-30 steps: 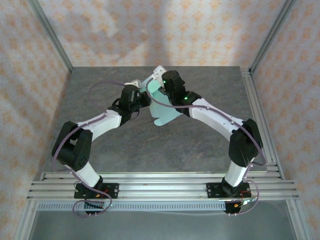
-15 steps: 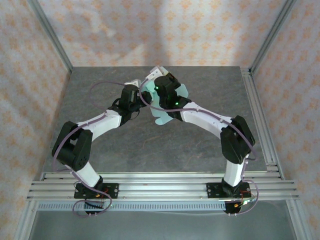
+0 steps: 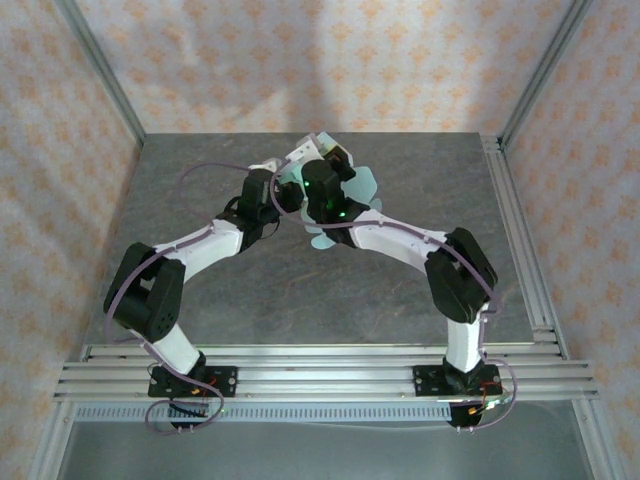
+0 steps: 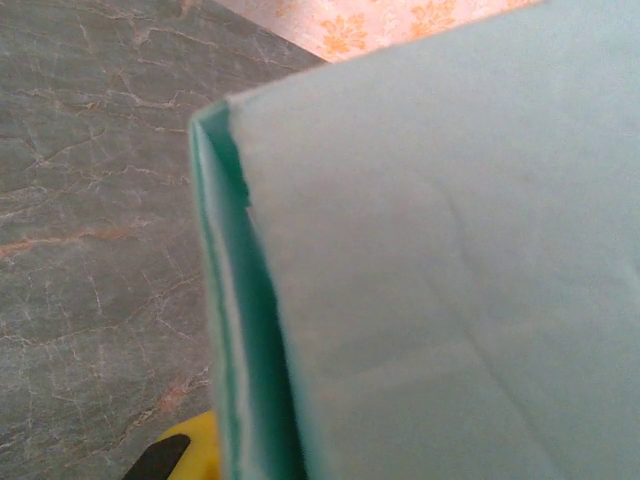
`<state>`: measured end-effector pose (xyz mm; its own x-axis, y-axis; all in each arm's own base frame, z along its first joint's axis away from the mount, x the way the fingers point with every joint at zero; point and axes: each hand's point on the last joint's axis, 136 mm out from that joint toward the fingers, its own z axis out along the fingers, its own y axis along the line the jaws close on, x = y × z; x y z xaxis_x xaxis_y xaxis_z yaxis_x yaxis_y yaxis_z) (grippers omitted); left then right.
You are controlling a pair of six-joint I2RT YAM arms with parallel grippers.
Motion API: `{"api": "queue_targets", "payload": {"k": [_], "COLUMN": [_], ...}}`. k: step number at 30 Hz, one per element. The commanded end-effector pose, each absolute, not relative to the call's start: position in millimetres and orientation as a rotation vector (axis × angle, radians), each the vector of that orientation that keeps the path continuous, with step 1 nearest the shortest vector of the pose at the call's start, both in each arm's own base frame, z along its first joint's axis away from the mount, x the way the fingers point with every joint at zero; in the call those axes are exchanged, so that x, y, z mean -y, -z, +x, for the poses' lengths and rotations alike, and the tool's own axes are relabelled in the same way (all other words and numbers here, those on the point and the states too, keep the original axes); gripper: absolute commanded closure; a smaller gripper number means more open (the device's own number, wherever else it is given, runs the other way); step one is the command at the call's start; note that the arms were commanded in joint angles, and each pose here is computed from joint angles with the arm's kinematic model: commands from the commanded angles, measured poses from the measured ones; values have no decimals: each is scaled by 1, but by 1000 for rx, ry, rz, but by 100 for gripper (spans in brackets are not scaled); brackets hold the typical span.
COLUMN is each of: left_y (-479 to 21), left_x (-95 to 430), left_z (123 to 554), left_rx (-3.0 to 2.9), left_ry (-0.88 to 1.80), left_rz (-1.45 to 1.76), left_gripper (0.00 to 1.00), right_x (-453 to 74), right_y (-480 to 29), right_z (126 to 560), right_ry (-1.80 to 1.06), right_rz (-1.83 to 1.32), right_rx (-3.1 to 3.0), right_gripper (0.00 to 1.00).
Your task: Fold the paper box
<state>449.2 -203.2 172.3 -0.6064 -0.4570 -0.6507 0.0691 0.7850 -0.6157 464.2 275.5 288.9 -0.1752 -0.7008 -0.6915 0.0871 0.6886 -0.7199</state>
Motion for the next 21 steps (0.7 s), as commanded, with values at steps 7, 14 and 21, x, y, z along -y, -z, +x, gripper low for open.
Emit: {"api": "queue_targets", "payload": {"k": [7, 14, 21], "left_y": [-193, -187, -178], "left_x": [222, 220, 214], "left_z": [451, 452, 453], "left_rx": [-2061, -2088, -2138], "left_ry": [828, 813, 767], "left_rz": [-209, -237, -295], "left_gripper": [100, 100, 100], "right_x": [-267, -273, -288], "right_y": [-281, -282, -285], "right_z": [467, 458, 427], "right_ry": [869, 689, 363], "right_rz": [-479, -504, -663], "right_rx": [-1593, -1629, -1643], "right_gripper": [100, 41, 6]}}
